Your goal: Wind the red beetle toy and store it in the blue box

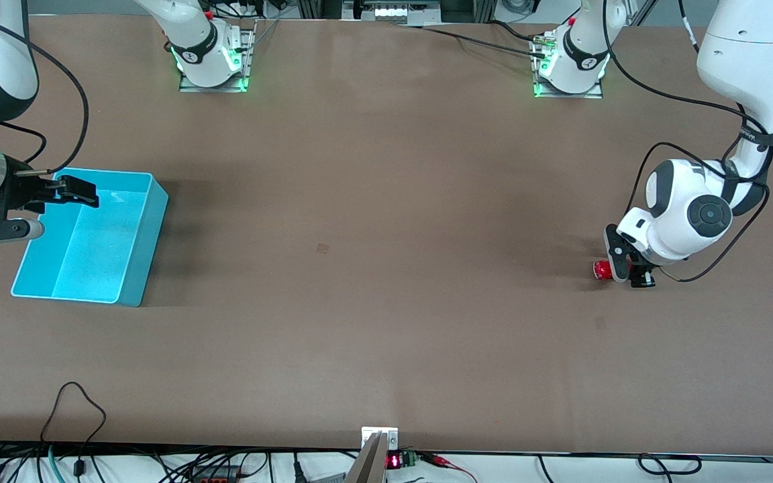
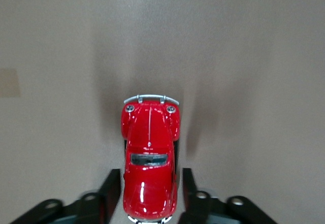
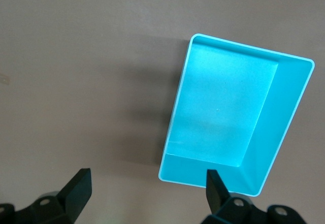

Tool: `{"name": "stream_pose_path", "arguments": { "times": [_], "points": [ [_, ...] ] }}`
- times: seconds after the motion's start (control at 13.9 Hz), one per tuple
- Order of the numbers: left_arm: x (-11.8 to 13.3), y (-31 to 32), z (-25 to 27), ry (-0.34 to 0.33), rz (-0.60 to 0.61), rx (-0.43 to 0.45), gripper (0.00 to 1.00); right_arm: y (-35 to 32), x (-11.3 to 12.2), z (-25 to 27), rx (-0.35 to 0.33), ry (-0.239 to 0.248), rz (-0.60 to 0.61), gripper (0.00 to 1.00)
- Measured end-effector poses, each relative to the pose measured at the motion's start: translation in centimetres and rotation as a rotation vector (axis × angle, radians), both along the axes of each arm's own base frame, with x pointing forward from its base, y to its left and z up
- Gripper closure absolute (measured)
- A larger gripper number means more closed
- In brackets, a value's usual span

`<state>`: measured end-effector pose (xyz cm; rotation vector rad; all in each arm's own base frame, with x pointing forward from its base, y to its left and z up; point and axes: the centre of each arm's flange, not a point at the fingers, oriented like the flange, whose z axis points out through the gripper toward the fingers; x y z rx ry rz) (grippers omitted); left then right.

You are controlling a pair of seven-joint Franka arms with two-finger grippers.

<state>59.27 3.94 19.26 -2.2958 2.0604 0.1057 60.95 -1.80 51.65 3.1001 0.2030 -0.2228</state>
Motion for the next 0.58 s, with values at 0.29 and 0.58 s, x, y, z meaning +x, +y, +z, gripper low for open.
{"name": "stream_pose_path", "arguments": {
  "times": [0.29,0.58],
  "points": [
    [0.0,-0.2,0.1,-0.002,-0.005,0.0,0.57,-0.4,-0.2,-0.5,0.001,0.027,0.002,0.0],
    [0.0,0.0,0.1,-0.001,-0.009,0.0,0.57,-0.5,-0.5,-1.3,0.004,0.074,0.007,0.0]
  ]
}}
